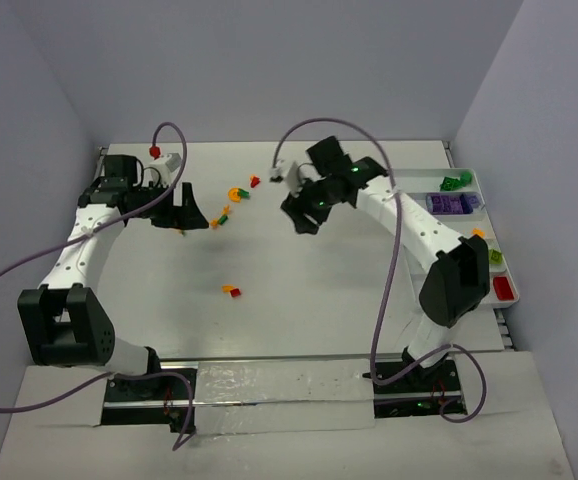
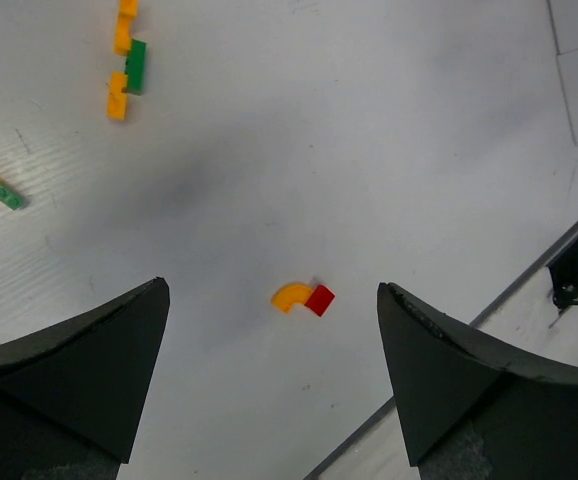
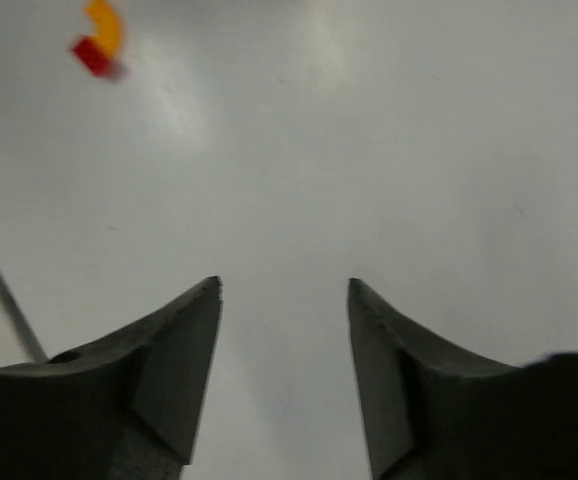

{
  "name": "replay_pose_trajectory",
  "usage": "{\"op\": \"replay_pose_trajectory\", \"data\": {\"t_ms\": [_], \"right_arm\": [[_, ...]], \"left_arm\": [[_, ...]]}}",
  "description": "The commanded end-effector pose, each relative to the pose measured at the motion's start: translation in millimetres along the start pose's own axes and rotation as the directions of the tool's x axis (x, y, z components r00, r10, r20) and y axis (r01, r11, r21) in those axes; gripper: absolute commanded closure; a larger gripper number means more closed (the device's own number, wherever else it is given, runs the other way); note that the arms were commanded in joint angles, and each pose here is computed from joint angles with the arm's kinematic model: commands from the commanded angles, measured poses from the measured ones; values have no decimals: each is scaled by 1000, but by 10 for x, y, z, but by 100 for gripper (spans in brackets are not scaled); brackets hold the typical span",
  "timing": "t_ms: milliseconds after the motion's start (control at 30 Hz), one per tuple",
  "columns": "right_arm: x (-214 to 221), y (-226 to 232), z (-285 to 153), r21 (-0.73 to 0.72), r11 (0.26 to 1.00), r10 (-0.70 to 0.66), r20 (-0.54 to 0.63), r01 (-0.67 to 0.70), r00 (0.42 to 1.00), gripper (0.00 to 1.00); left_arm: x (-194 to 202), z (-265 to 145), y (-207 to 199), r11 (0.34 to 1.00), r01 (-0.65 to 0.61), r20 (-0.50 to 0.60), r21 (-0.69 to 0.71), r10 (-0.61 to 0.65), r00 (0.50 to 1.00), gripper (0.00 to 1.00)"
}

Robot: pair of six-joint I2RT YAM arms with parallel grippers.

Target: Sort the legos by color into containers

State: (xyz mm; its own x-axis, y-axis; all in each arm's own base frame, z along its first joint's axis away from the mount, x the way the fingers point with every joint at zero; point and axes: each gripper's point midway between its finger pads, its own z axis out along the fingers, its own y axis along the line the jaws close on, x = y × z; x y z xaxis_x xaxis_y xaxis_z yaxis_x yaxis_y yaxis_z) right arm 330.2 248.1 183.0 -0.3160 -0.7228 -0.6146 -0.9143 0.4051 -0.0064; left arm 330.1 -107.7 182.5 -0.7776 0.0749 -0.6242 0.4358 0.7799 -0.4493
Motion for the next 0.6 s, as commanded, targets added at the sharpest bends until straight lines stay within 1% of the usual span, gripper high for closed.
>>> {"op": "replay_pose_trajectory", "data": {"t_ms": [0, 33, 67, 100, 167, 233, 300, 367, 400, 533, 567], "right_arm": [[-302, 585, 319, -186, 970, -137, 104, 155, 985, 44], [-331, 785, 448, -232, 944, -209, 133, 236, 969, 49], [-376, 865, 488, -239, 927, -257, 156, 289, 954, 50], [-378, 1006, 578, -270, 896, -315, 176, 354, 933, 50], [-362, 1115, 667, -310, 855, -369, 199, 416, 908, 50], [-342, 1330, 751, -377, 779, -436, 247, 500, 865, 50], [-328, 1436, 837, -401, 738, -465, 280, 542, 840, 49], [-339, 1500, 921, -401, 713, -489, 302, 574, 818, 49], [-346, 1529, 973, -398, 693, -510, 318, 601, 799, 48], [-380, 1637, 1173, -388, 645, -565, 337, 658, 753, 48], [-378, 1644, 1212, -391, 641, -572, 329, 660, 751, 48]], "left_arm": [[-95, -162, -51, 993, 34, 43, 112, -39, 998, 7], [-120, -207, -11, 990, 62, 51, 131, -69, 996, 8], [-130, -228, 14, 986, 77, 57, 147, -86, 995, 8], [-146, -264, 24, 980, 93, 62, 176, -105, 993, 9], [-145, -285, 14, 975, 104, 59, 196, -117, 991, 10], [-152, -314, 21, 974, 106, 72, 199, -122, 990, 10], [-159, -330, 22, 976, 102, 86, 195, -120, 989, 9], [-152, -340, 24, 976, 102, 93, 190, -121, 988, 9], [-148, -345, 30, 976, 107, 97, 188, -127, 987, 9], [-128, -345, 60, 973, 124, 105, 194, -146, 984, 9], [-127, -345, 66, 973, 125, 107, 195, -148, 983, 9]]}}
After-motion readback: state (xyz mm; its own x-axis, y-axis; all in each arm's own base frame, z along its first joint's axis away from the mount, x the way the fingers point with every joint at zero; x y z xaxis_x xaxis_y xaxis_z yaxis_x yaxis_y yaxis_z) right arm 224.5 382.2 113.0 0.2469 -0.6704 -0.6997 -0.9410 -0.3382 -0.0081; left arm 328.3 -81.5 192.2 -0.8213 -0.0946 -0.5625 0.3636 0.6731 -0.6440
